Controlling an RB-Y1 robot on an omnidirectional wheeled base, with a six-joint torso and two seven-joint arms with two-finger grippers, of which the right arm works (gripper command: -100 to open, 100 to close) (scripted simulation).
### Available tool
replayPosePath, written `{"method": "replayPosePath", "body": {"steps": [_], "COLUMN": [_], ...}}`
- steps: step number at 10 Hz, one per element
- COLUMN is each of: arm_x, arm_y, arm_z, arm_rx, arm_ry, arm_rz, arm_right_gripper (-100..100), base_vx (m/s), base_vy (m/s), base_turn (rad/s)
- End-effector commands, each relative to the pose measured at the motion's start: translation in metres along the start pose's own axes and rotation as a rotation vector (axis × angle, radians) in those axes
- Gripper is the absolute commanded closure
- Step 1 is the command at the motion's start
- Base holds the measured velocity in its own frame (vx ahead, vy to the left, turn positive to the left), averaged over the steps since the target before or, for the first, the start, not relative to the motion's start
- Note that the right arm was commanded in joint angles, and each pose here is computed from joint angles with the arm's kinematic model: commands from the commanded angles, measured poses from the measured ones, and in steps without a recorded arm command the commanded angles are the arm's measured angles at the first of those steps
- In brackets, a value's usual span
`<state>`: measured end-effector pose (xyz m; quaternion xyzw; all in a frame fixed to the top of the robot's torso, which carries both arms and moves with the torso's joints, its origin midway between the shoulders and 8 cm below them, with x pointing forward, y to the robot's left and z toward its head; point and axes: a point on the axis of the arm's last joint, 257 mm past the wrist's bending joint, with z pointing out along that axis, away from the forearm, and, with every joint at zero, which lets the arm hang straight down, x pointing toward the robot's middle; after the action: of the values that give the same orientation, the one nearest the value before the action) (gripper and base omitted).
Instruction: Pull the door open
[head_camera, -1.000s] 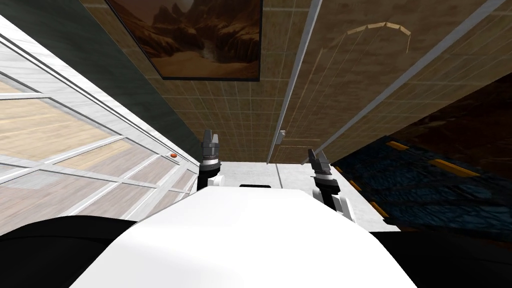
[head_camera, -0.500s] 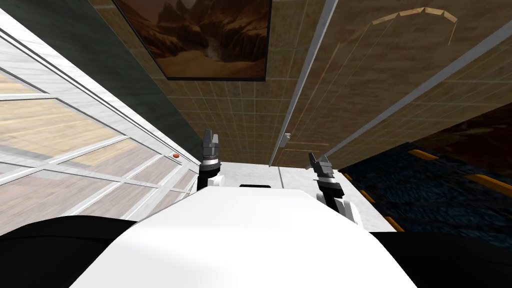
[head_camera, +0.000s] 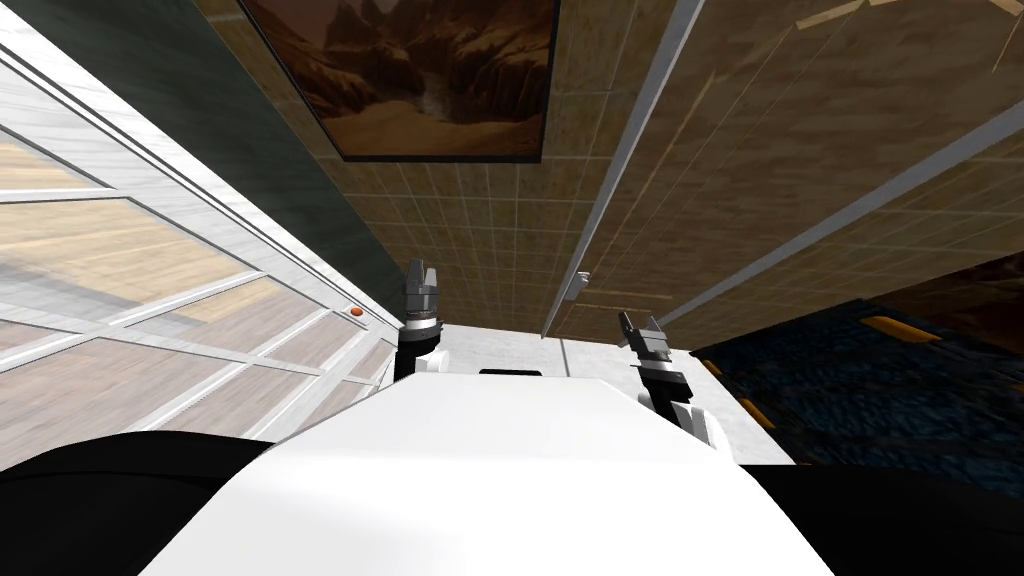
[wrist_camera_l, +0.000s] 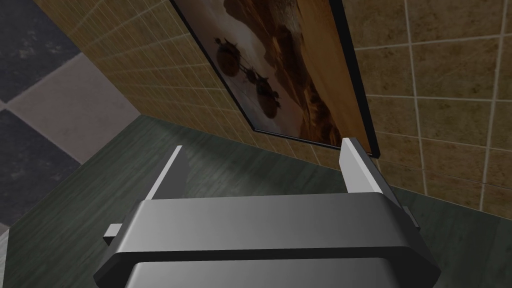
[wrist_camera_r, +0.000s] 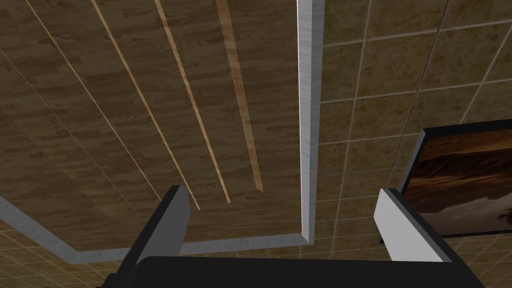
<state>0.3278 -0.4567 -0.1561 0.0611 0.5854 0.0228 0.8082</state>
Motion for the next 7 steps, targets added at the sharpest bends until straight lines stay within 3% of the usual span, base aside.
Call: {"method": "replayPosePath", "body": {"steps": [1,7], "arm_x": [0.01,0.043], "arm_y": [-0.01,-0.041], "arm_z": [-0.0078,-0.0369], "arm_rx": [0.018,0.082], "arm_ry": [0.028,0.127], "arm_rz": [-0.03,-0.109], "arm_right_gripper": [-100,-100], "base_vx": [0.106,0.099], "base_vy": [-0.01,-0.008], "base_turn": [0.121,0.093]}}
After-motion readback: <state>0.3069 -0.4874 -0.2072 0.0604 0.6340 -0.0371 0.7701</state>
